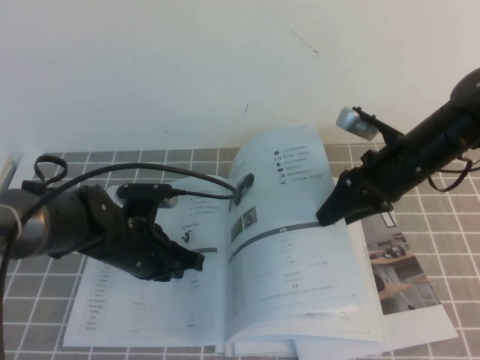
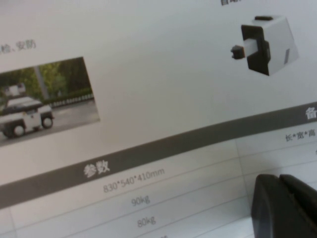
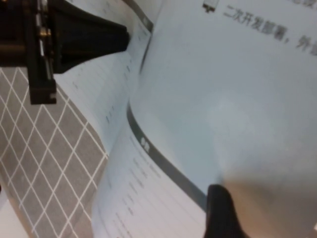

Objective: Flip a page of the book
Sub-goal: Open the closed book

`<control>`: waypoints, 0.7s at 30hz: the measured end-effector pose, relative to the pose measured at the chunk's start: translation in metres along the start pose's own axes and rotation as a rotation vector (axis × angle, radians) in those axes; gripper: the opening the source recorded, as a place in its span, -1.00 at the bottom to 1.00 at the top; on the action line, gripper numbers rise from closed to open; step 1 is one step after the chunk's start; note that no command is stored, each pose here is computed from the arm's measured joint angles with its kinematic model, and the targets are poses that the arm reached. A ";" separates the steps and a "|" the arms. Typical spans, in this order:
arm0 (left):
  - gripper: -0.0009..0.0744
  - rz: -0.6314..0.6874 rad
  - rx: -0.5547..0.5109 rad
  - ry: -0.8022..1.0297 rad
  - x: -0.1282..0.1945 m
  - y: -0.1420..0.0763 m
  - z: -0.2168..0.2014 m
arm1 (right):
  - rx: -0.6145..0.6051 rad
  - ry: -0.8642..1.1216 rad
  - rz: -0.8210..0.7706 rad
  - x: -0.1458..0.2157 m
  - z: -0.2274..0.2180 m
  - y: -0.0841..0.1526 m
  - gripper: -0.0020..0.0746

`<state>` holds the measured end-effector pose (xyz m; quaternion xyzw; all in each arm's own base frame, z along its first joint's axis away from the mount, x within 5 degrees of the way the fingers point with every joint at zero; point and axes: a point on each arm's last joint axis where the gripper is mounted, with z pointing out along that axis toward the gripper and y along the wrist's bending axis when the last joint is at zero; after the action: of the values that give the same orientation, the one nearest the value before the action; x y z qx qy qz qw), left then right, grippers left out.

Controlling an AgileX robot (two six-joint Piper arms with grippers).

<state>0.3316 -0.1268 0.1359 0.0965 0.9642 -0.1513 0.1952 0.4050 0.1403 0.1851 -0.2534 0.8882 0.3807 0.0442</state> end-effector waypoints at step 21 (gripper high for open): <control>-0.99 0.000 0.001 0.000 0.000 0.000 0.000 | 0.013 -0.078 -0.056 -0.035 -0.018 0.037 0.08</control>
<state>0.3316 -0.1268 0.1359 0.0967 0.9641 -0.1516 0.1953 0.4200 0.1639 0.2311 -0.2628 0.8809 0.3831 0.0908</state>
